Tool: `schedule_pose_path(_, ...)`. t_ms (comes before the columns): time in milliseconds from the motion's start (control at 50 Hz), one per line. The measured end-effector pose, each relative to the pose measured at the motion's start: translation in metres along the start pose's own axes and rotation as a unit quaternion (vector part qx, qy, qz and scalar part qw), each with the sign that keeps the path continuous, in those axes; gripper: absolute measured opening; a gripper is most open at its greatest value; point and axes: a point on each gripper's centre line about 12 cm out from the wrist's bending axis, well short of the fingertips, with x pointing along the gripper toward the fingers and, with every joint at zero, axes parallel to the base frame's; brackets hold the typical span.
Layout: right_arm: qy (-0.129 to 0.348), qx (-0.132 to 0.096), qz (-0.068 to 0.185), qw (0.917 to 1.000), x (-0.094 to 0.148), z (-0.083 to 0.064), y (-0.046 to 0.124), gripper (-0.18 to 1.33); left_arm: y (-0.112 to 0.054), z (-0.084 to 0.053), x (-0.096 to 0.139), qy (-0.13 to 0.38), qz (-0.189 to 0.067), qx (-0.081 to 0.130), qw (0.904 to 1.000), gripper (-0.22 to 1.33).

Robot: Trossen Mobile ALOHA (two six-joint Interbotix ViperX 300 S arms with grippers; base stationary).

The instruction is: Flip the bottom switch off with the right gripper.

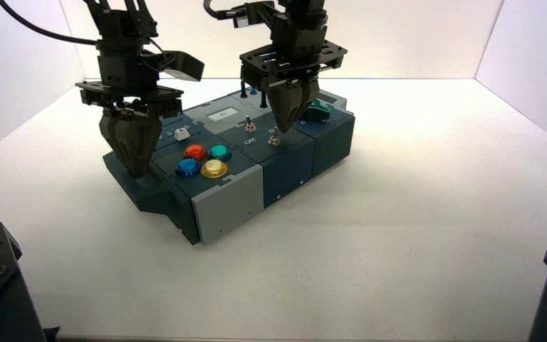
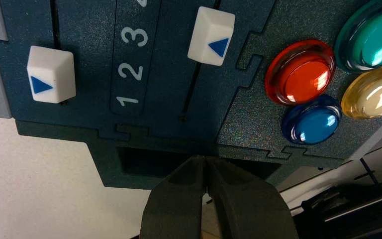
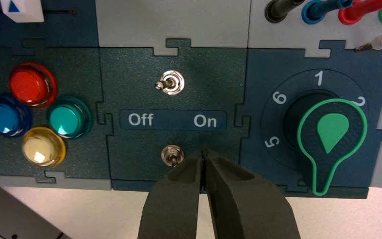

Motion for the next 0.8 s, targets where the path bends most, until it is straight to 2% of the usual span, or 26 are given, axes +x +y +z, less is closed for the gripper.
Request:
schedule_pose_path(600, 0.009, 0.007, 0.014, 0.9998, -0.001, -0.002, 0.011, -0.14, 0.0, 0.001, 0.0, 0.0, 0.0, 0.002, 1.0, -0.15)
schedule_pose_path(800, 0.009, 0.004, 0.019, 0.9998, -0.005, 0.0, 0.021, -0.15, 0.0, 0.001, 0.0, -0.001, 0.0, 0.003, 1.0, -0.15)
